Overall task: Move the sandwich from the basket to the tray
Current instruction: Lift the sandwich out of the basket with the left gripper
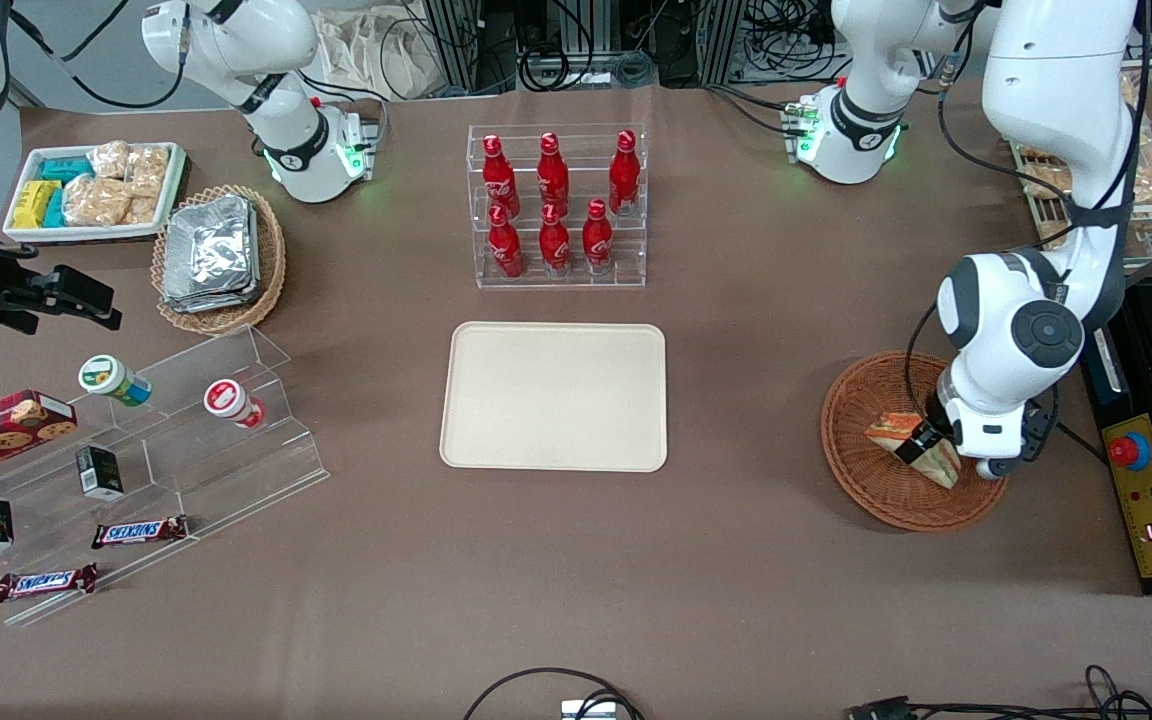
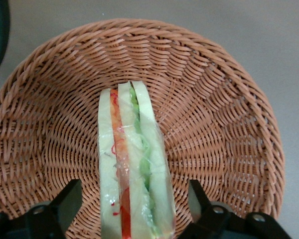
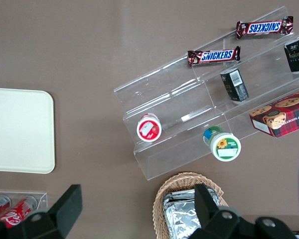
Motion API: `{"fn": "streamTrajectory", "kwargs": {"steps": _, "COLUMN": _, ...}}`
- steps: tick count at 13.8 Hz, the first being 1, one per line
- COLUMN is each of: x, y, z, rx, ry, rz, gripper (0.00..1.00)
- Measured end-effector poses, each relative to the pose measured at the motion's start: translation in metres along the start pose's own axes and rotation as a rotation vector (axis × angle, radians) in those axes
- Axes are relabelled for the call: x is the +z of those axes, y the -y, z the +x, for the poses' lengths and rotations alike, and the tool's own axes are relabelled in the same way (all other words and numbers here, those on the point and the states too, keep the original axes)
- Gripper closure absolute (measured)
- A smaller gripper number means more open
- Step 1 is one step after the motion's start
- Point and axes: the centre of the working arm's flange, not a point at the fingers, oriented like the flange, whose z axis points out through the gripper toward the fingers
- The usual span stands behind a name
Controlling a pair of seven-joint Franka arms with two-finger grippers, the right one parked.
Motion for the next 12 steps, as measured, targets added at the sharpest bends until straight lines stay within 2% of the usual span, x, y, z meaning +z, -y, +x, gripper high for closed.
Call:
{"fn": "streamTrajectory", "kwargs": {"steps": 4, "x": 0.002, "y": -0.001, "z": -0.001, "rx": 0.119, "ry": 0.002, "rz": 0.001, "gripper": 0.55}}
{"fn": "streamTrajectory", "kwargs": {"steps": 5, "x": 0.001, "y": -0.001, "z": -0.001, "rx": 0.138, "ry": 0.001, "rz": 0.0, "gripper": 0.63}}
{"fn": "streamTrajectory", "kwargs": {"steps": 8, "x": -0.011, "y": -0.001, "z": 0.003, "rx": 0.213, "ry": 0.001, "rz": -0.002, "gripper": 0.7}}
{"fn": "streamTrajectory", "kwargs": {"steps": 11, "x": -0.058, "y": -0.008, "z": 0.012, "rx": 0.324, "ry": 0.042, "rz": 0.005, "gripper": 0.74}}
{"fn": "streamTrajectory", "kwargs": {"steps": 12, "x": -0.082, "y": -0.011, "z": 0.016, "rx": 0.368, "ry": 0.055, "rz": 0.004, "gripper": 0.81}}
